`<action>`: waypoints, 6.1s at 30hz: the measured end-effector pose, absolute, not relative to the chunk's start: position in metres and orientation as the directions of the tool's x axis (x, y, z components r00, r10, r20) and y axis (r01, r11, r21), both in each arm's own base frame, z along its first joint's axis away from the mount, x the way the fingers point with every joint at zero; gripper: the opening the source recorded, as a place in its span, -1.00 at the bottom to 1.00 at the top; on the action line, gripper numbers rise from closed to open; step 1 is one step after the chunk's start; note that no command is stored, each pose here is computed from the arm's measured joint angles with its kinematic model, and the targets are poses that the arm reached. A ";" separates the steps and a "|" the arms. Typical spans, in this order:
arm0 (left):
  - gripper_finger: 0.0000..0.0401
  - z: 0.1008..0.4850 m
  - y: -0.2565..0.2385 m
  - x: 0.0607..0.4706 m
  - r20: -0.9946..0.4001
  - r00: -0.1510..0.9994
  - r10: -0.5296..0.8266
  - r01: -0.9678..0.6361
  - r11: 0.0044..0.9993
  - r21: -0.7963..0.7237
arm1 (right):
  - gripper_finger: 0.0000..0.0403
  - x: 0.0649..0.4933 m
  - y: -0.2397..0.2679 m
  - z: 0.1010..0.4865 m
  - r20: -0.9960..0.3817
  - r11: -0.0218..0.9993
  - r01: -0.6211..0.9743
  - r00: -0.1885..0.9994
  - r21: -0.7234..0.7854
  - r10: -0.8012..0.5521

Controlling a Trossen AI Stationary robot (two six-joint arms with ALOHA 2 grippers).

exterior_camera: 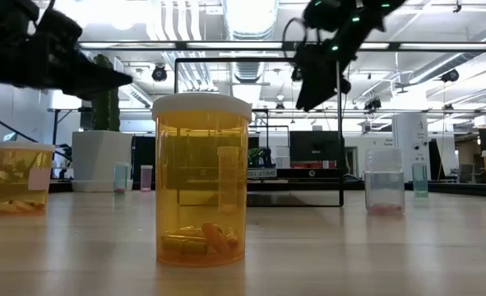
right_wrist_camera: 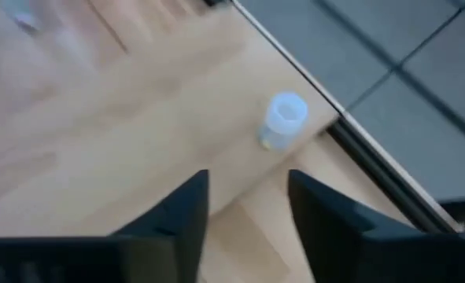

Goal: Pick and place medicine bottles onto shelf by color
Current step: Put the top left transparent light blue pill bottle on the shelf

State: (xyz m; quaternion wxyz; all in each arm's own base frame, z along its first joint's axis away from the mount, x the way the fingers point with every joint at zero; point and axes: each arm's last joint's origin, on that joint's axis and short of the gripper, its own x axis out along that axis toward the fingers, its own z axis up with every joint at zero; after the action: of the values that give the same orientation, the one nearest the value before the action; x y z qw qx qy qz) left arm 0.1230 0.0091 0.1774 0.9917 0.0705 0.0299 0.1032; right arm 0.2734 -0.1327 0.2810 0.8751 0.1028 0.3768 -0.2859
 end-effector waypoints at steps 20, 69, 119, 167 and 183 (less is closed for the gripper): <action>-0.85 0.220 0.020 0.166 -0.541 0.786 0.299 -0.227 0.954 0.196 | -0.94 0.214 -0.058 0.207 -0.211 0.919 0.395 0.898 -0.004 -0.387; 0.31 0.148 0.059 0.162 -0.673 0.387 0.630 -0.715 0.666 0.213 | -0.94 0.228 -0.041 0.192 -0.237 0.950 0.312 0.921 -0.023 -0.308; -0.52 0.226 0.175 0.331 -0.474 0.730 0.493 -0.479 0.863 0.161 | -0.94 0.227 -0.041 0.187 -0.256 0.951 0.309 0.917 -0.034 -0.307; -0.51 0.202 0.219 0.355 -0.565 0.714 0.413 -0.439 0.893 0.098 | -0.94 0.224 -0.041 0.184 -0.246 0.951 0.309 0.919 -0.033 -0.307; -0.27 0.203 0.219 0.355 -0.557 0.718 0.417 -0.440 0.892 0.101 | -0.94 0.224 -0.041 0.184 -0.245 0.951 0.307 0.920 -0.040 -0.307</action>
State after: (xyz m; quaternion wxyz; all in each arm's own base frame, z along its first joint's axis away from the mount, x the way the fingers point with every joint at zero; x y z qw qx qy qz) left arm 0.3552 0.2192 0.2030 0.9266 -0.0195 0.2959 0.2311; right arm 0.2241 -0.0406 0.1840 0.9797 -0.0002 0.1251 -0.1568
